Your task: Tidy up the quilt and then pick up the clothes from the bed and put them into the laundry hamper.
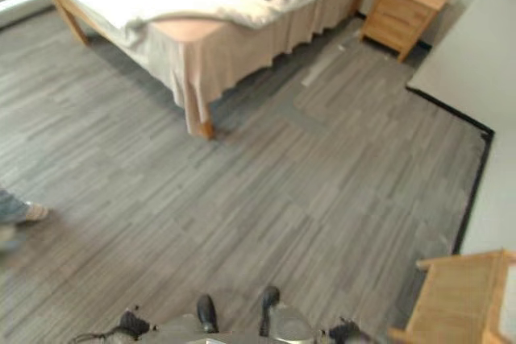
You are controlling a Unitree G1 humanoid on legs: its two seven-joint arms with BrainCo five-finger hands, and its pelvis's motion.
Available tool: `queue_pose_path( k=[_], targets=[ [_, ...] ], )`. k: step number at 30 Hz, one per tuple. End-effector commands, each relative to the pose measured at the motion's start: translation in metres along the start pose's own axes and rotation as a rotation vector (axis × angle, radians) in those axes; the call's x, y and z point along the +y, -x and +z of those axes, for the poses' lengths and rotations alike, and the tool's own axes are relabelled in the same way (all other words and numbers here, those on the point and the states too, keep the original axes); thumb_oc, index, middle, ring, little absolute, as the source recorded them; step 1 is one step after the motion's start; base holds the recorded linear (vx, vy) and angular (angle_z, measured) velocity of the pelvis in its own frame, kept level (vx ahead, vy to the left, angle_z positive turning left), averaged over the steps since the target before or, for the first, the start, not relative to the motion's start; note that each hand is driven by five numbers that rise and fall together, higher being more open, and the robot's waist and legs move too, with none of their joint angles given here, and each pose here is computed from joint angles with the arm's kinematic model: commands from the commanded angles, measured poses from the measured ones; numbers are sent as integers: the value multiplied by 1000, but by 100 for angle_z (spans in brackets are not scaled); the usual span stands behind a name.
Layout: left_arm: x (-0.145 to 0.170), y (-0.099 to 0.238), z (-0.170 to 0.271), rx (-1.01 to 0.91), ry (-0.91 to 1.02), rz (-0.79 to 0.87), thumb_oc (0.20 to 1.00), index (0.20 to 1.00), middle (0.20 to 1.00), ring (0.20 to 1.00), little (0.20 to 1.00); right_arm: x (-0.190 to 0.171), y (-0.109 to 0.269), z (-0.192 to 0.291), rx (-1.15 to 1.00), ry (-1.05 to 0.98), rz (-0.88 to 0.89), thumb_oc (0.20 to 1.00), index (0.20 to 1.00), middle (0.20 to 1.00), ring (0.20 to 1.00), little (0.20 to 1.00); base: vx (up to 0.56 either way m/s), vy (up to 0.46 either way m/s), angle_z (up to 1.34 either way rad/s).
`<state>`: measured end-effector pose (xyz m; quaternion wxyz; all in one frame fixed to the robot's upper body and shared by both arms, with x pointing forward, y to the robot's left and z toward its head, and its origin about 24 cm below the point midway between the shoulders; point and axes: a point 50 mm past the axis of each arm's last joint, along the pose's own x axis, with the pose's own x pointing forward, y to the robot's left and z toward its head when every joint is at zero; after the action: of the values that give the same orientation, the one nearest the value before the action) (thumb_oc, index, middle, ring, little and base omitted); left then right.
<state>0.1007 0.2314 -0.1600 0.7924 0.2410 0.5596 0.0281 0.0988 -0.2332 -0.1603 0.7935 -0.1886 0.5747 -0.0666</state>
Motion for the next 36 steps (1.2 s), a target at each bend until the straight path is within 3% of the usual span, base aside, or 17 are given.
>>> queue_pose_path(
  k=[1,7,12,16,23,29,36],
  targets=[
    [6,1,-13,42,-48,29,1000,1000,1000,1000,1000,-3,1,-10,32,-42,-18,1000,1000,1000,1000,1000,492,-62,7],
    [11,0,-15,36,-159,26,1000,1000,1000,1000,1000,-7,4,-35,102,-85,-29,1000,1000,1000,1000,1000,709,-173,32],
    [10,1,-16,39,-81,34,1000,1000,1000,1000,1000,-11,4,-41,118,-41,-36,1000,1000,1000,1000,1000,524,-280,24],
    [20,-2,3,-18,-25,87,1000,1000,1000,1000,1000,-27,-2,-8,27,63,-82,1000,1000,1000,1000,1000,496,-286,-49],
    [16,-2,5,-38,-16,78,1000,1000,1000,1000,1000,-35,-3,14,-62,87,-108,1000,1000,1000,1000,1000,586,137,-34],
    [20,0,-20,56,-1,68,1000,1000,1000,1000,1000,-12,-2,23,-78,106,-43,1000,1000,1000,1000,1000,368,101,-5],
    [33,-2,-15,47,3,109,1000,1000,1000,1000,1000,-8,-2,30,-85,75,-33,1000,1000,1000,1000,1000,285,28,35]
  ],
)
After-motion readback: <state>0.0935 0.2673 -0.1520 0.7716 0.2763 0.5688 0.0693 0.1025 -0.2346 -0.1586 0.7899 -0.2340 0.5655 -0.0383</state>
